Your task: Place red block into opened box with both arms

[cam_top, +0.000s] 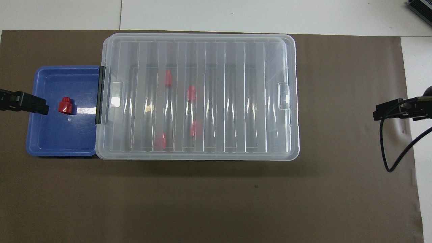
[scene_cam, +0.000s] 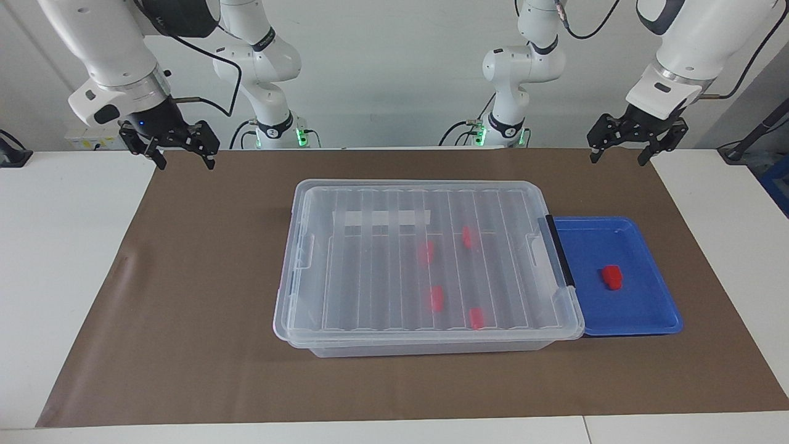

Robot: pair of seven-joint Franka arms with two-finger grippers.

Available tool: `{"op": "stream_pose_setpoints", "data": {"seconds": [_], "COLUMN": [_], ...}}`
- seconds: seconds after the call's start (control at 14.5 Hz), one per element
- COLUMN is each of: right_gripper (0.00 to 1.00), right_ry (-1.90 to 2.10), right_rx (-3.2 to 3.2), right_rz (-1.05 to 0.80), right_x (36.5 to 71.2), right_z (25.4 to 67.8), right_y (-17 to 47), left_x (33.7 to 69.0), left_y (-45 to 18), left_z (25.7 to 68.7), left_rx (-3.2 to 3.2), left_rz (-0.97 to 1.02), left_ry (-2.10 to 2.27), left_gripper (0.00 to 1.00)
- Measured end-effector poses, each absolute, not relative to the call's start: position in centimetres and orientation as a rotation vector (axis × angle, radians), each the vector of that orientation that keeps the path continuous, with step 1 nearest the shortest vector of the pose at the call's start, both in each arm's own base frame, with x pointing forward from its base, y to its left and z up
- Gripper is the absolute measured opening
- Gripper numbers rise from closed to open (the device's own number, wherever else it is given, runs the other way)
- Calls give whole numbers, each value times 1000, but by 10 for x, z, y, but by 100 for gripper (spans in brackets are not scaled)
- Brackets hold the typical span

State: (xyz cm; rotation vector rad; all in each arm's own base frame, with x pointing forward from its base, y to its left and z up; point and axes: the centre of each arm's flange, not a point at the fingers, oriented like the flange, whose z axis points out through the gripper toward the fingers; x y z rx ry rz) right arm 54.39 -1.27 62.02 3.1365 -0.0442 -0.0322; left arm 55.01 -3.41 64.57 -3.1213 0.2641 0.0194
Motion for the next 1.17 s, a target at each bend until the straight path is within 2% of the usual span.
{"op": "stream_pose_setpoints", "data": {"seconds": [0.41, 0.69, 0.96, 1.17], "right_gripper": [100, 100, 100, 100], "right_ry": [53, 45, 22, 18], "right_rx": [3159, 3202, 3222, 3219], "right_rz": [112, 199, 225, 216], "right_x": [566, 596, 623, 629], "right_z": [577, 531, 467, 451], "right_y": [34, 90, 139, 143], "left_x": [550, 550, 550, 550], "left_y": [-34, -34, -34, -34], "left_z": [646, 646, 646, 646], "left_rx": [-3121, -3121, -3121, -3121], "left_rz": [19, 19, 19, 19], "left_ry": [263, 263, 263, 262], "left_gripper": [100, 100, 100, 100]}}
